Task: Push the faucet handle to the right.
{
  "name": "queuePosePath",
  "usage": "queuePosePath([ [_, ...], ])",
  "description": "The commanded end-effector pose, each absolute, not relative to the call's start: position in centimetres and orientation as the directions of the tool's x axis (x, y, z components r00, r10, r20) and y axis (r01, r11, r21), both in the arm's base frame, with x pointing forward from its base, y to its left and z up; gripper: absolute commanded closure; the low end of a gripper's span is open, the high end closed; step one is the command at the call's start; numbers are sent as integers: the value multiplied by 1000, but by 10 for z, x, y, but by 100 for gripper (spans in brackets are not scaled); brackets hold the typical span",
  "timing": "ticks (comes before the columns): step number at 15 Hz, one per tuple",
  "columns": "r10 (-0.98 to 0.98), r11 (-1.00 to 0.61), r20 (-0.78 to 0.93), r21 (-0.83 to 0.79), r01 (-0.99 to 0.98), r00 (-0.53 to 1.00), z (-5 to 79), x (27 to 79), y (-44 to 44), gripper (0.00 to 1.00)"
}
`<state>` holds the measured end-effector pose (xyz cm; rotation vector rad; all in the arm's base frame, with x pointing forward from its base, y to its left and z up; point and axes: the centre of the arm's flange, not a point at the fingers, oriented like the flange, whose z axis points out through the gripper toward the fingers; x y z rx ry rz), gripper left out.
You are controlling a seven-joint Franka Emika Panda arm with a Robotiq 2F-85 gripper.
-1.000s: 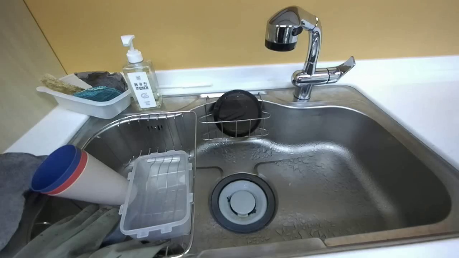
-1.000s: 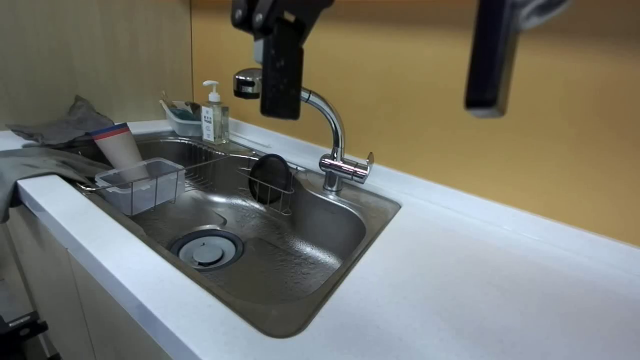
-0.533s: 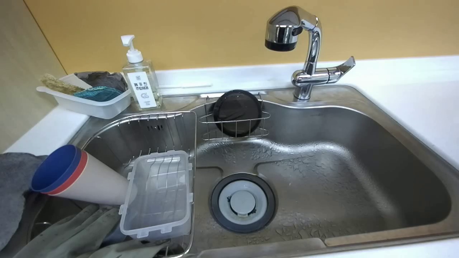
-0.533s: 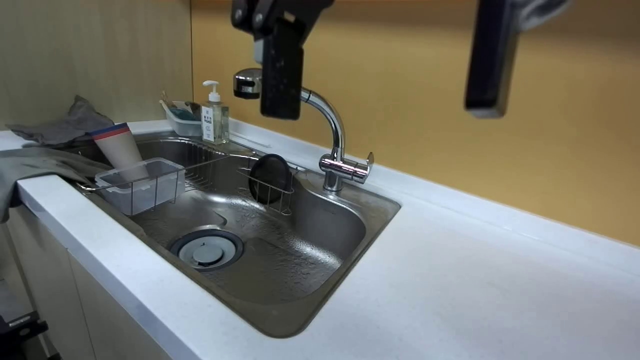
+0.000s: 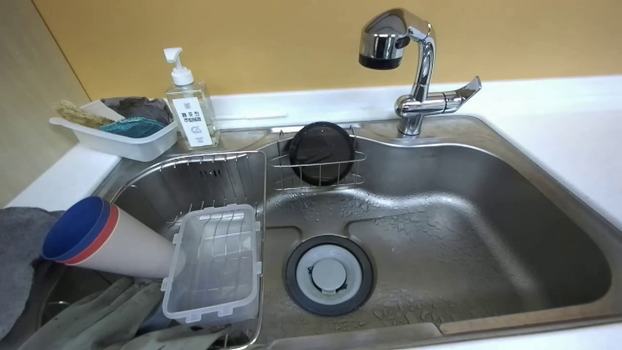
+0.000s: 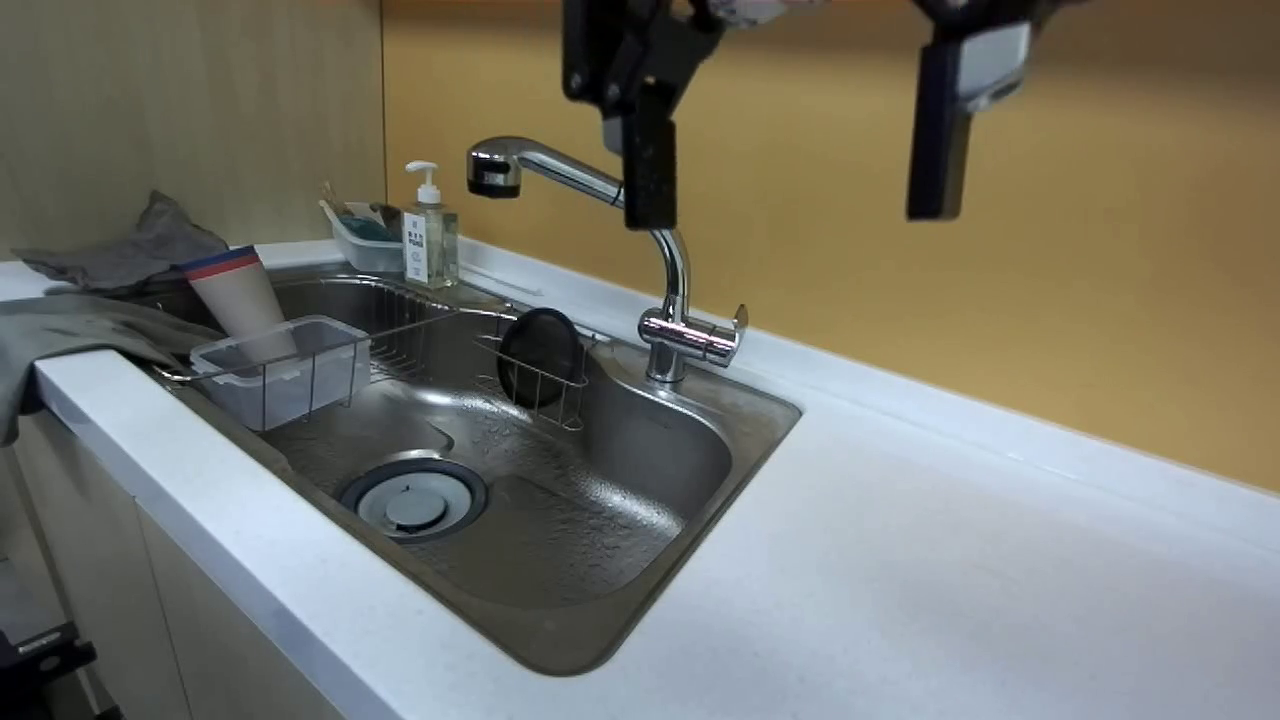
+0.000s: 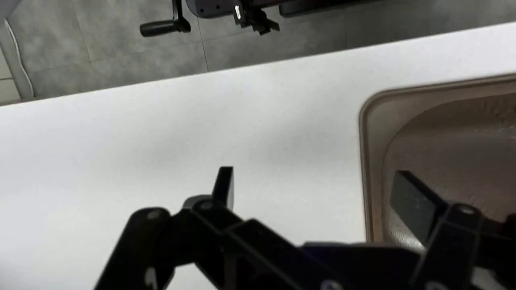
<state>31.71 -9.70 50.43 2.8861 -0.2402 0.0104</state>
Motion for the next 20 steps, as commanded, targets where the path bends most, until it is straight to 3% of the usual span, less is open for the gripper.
queuePosePath([
  [1, -190, -951, 85, 230, -205, 978, 500, 362, -90, 0],
  [11, -154, -963, 292, 169, -209, 944, 474, 463, -42, 0],
  [12, -122, -967, 271, 185, -176, 955, 472, 438, -53, 0],
  [16, -123, -968, 277, 178, -177, 953, 466, 454, -44, 0],
  [20, -177, -953, 405, 158, -259, 897, 457, 473, -19, 0],
])
